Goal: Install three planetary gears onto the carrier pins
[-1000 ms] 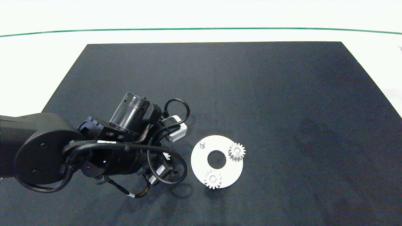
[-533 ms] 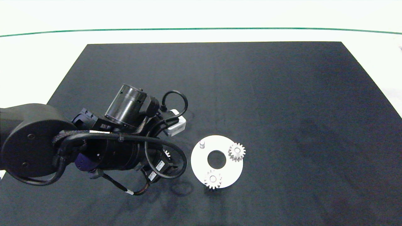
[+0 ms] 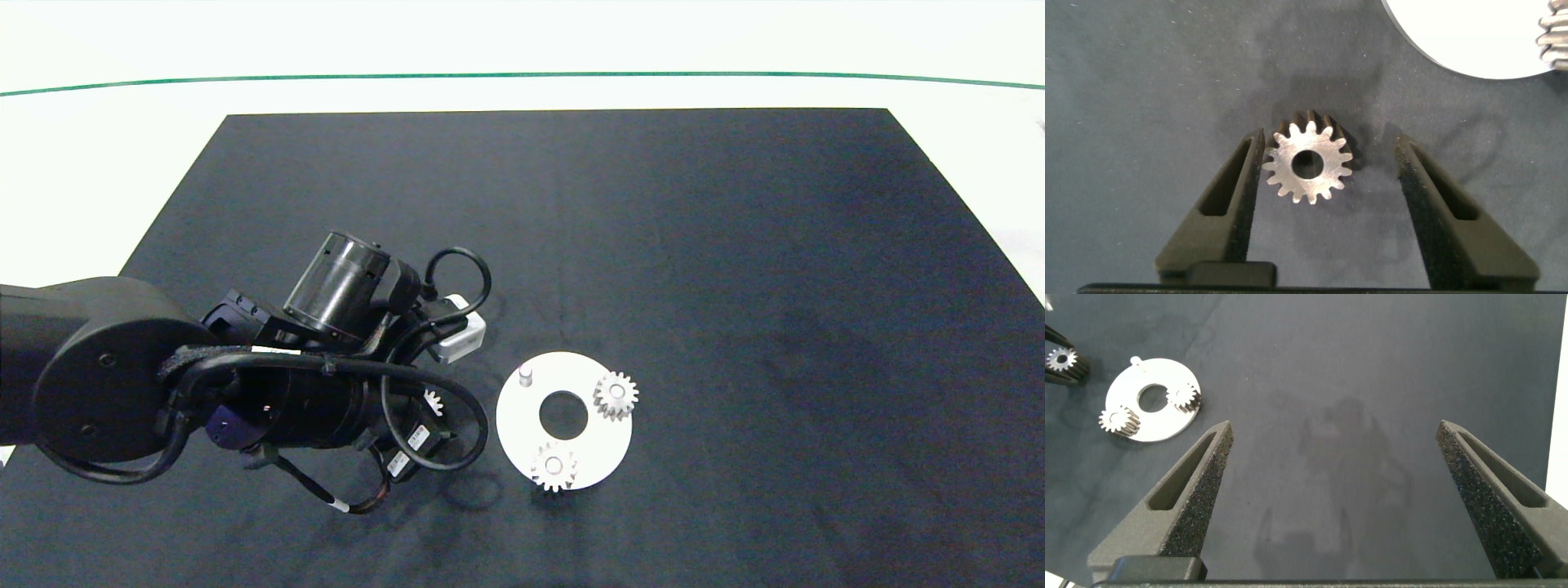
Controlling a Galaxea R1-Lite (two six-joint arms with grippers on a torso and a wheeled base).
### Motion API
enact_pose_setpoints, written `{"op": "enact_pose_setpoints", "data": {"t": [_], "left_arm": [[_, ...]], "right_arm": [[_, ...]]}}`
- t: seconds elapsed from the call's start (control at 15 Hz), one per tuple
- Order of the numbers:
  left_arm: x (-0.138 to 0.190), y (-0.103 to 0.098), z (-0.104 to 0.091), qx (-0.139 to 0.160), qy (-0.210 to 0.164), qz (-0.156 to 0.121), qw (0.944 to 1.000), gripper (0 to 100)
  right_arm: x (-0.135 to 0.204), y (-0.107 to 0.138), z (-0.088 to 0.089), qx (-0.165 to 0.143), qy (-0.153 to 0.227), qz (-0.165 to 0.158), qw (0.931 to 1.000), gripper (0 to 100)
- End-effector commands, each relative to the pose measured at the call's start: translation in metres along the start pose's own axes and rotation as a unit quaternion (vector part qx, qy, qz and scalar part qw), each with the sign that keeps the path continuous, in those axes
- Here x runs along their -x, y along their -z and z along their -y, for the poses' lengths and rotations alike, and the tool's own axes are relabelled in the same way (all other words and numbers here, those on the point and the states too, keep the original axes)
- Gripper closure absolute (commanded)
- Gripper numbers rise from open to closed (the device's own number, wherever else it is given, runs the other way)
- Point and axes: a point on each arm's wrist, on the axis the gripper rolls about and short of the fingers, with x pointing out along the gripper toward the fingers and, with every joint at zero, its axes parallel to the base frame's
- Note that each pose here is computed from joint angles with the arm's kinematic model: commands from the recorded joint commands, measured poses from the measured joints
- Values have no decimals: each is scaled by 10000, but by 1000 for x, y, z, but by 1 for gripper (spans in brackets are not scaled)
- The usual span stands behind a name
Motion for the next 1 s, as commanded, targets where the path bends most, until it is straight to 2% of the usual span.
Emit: {"op": "enact_pose_setpoints", "data": {"t": [0.07, 0.73, 1.0], "left_arm": [[-5, 1, 1, -26, 27, -69, 10000, 44], [-15, 5, 5, -45, 137, -231, 9996, 64], [-11, 0, 3, -41, 66, -77, 9999, 73]], "right_arm": [[-1, 1, -1, 22, 5, -30, 10000, 0], [0, 1, 0, 57, 1, -8, 10000, 0], [2, 1, 1, 62, -3, 13, 10000, 0]]}}
